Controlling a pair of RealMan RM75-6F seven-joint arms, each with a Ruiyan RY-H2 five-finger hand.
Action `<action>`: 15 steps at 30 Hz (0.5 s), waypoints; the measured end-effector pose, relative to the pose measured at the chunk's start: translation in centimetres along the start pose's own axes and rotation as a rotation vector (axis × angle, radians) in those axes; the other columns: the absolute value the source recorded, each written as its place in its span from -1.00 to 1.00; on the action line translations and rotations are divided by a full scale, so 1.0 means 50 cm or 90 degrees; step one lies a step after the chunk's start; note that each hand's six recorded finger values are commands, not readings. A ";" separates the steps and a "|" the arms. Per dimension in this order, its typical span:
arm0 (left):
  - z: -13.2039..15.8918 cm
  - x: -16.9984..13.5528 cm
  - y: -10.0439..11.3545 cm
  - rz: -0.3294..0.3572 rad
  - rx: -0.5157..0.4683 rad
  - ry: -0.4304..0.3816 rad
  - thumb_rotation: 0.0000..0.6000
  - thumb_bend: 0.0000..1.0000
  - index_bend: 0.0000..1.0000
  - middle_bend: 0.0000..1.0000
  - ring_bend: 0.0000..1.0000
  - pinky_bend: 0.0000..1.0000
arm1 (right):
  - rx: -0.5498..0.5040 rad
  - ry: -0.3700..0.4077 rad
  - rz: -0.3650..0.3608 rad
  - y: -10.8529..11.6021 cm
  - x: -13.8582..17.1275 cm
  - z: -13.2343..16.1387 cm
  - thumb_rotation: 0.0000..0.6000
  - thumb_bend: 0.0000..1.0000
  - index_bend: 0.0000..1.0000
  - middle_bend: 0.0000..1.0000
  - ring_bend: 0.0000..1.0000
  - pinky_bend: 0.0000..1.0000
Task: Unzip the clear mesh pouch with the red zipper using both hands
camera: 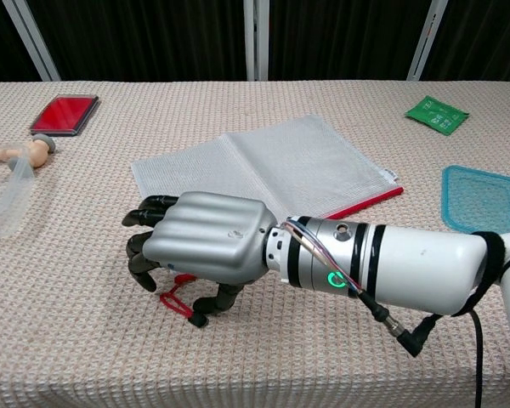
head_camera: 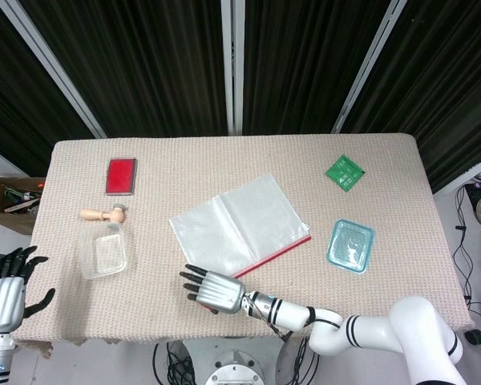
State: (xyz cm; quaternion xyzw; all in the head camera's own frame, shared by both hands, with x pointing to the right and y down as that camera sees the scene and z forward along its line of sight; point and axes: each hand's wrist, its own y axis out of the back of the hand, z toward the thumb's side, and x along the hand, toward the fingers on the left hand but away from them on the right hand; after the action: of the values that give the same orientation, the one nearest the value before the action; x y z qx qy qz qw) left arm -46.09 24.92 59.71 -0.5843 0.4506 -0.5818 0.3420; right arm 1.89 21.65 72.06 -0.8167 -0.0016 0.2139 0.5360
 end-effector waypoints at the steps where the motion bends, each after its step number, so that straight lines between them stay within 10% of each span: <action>1: 0.000 0.000 -0.001 -0.001 0.000 0.000 1.00 -0.57 -0.43 -0.73 -0.81 -0.73 | -0.001 0.001 -0.001 -0.001 -0.002 0.001 1.00 -0.55 -0.18 -0.56 -1.00 -1.00; 15: -0.006 0.000 -0.002 -0.001 -0.005 0.003 1.00 -0.57 -0.43 -0.73 -0.81 -0.73 | -0.007 0.010 0.000 -0.006 -0.019 0.010 1.00 -0.35 -0.03 -0.52 -1.00 -1.00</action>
State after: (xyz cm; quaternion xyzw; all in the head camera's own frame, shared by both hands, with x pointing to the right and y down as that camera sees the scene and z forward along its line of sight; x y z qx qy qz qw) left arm -46.37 24.97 59.81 -0.5847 0.4532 -0.5815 0.3384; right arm 0.93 22.01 72.48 -0.8211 0.0016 0.2076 0.5317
